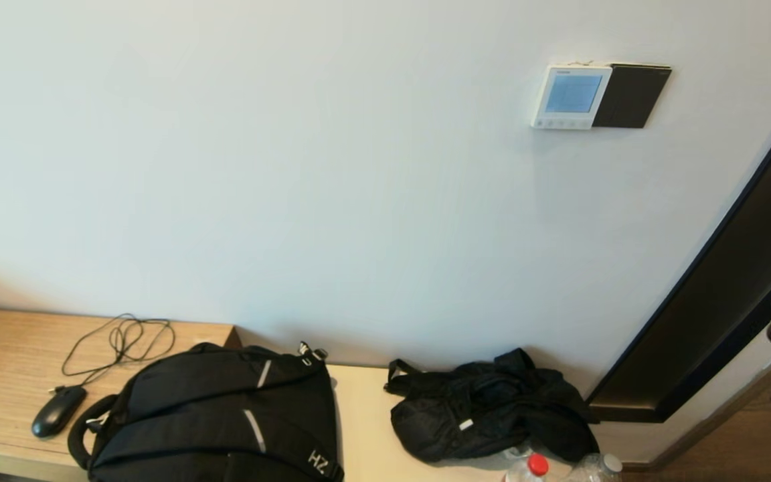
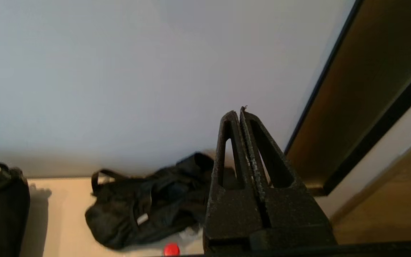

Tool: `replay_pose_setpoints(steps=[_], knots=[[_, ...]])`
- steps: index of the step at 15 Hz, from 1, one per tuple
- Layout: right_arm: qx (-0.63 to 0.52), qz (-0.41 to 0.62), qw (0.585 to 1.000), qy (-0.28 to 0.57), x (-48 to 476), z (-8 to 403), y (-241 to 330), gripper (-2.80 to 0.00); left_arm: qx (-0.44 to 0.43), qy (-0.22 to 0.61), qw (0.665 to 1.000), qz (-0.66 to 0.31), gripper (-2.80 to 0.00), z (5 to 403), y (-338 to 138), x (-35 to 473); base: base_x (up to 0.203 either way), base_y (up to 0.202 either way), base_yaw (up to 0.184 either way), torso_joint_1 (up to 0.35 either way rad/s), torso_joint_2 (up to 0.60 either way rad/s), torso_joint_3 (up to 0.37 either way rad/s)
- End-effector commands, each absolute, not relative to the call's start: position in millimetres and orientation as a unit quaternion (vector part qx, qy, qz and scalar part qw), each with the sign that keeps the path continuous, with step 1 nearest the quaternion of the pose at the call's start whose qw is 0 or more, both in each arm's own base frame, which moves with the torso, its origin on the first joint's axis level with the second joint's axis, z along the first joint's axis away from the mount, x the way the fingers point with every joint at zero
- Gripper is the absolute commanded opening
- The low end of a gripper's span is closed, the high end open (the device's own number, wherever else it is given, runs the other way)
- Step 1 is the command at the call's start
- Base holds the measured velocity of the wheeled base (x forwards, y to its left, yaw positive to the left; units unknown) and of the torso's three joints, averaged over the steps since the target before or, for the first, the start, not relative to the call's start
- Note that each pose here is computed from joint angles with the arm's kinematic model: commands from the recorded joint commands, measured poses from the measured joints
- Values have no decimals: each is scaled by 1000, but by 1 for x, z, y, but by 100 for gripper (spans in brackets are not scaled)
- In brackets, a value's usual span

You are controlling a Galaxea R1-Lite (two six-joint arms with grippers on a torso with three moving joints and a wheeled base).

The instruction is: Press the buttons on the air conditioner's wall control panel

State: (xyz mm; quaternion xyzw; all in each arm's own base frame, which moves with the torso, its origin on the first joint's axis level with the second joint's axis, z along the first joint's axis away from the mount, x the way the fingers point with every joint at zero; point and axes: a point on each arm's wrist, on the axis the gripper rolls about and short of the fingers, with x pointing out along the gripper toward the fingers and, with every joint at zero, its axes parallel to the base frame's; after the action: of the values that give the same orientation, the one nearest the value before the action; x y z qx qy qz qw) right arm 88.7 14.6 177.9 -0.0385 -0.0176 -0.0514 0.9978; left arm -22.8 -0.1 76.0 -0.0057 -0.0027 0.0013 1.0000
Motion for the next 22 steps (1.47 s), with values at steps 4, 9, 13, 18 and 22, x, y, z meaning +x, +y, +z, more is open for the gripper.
replay_pose_setpoints(steps=[4, 9, 13, 18, 22], knots=[[-23, -45, 998, 23, 49, 132, 4, -280, -6, -3, 1000, 2, -280, 76, 0, -23, 0, 0, 0, 0, 0, 0], [-22, -24, 999, 25, 21, 116, -1, -280, -6, -3, 1000, 2, -280, 76, 0, -23, 0, 0, 0, 0, 0, 0], [-31, -8, 998, 49, 2, 97, -2, -280, -6, -3, 1000, 2, -280, 76, 0, -23, 0, 0, 0, 0, 0, 0], [-47, 12, 998, 28, -16, 80, 0, -280, -6, -3, 1000, 2, -280, 76, 0, -23, 0, 0, 0, 0, 0, 0], [-57, 17, 998, 1, -23, 75, 1, -280, -6, -3, 1000, 2, -280, 76, 0, -23, 0, 0, 0, 0, 0, 0]])
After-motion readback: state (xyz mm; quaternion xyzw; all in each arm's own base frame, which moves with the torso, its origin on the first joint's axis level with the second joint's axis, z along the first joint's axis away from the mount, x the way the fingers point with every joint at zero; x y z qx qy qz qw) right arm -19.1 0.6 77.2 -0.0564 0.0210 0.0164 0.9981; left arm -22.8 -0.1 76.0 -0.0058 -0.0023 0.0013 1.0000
